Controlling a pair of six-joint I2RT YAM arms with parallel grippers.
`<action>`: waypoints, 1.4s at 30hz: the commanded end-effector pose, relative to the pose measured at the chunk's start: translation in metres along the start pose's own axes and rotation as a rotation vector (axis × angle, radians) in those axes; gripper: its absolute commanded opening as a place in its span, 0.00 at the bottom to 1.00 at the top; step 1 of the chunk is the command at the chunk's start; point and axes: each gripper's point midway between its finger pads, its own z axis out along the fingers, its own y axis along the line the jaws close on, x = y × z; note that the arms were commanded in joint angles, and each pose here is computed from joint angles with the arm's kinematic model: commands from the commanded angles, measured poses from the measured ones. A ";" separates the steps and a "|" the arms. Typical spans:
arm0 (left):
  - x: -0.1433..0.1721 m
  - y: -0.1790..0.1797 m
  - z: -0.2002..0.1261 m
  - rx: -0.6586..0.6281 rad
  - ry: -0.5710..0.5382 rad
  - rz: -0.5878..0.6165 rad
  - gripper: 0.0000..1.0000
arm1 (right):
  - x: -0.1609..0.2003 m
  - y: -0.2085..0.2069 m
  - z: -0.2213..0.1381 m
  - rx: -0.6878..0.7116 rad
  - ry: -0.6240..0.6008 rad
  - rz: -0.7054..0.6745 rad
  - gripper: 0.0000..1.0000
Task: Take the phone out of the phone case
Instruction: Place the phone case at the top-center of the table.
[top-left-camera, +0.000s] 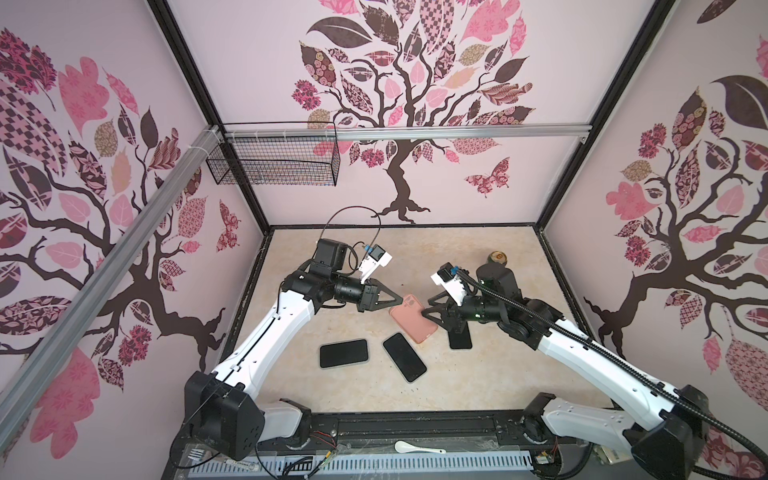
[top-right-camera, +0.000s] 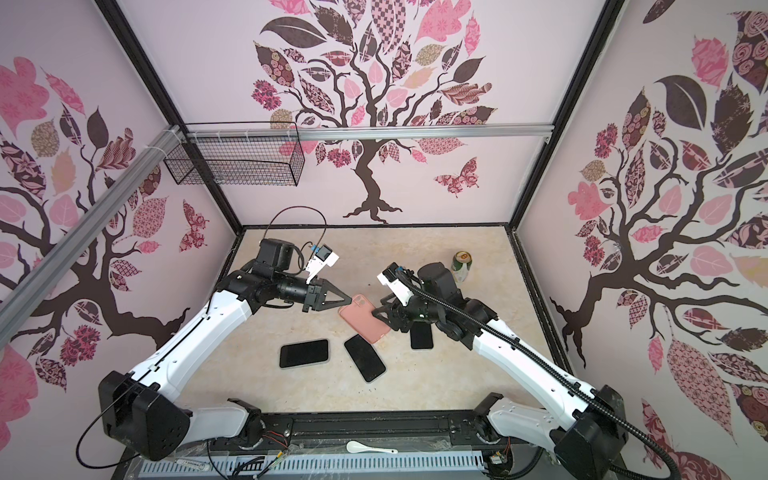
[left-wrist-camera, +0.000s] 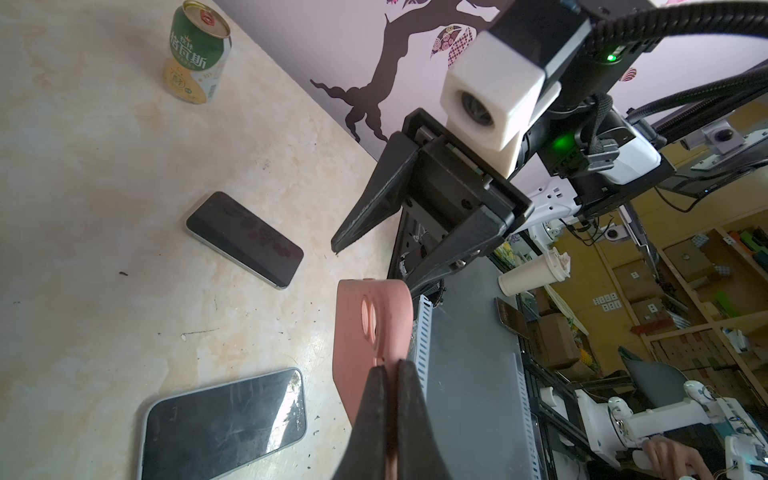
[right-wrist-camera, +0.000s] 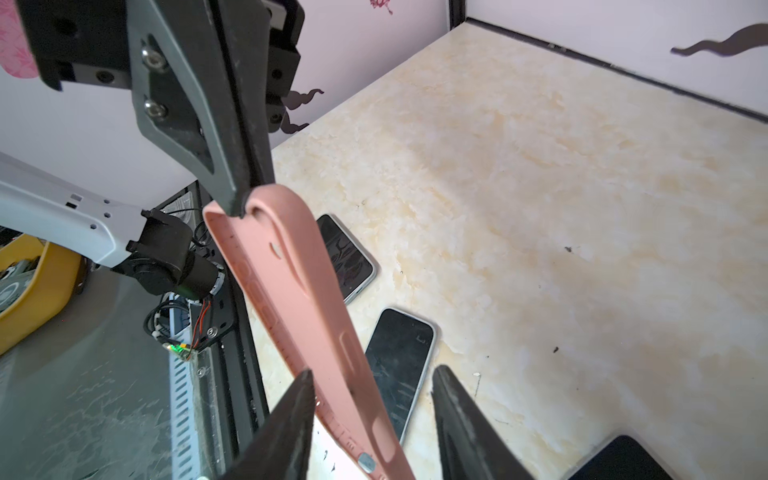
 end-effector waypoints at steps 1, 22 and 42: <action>-0.010 -0.012 -0.001 0.031 -0.008 0.045 0.00 | -0.007 0.007 -0.001 -0.021 0.000 -0.014 0.41; -0.012 -0.005 -0.006 -0.075 -0.041 0.067 0.14 | -0.006 -0.009 -0.006 0.092 -0.029 0.079 0.00; 0.033 0.094 -0.074 -0.838 -0.183 -0.146 0.98 | 0.047 -0.172 -0.015 0.697 0.177 0.466 0.00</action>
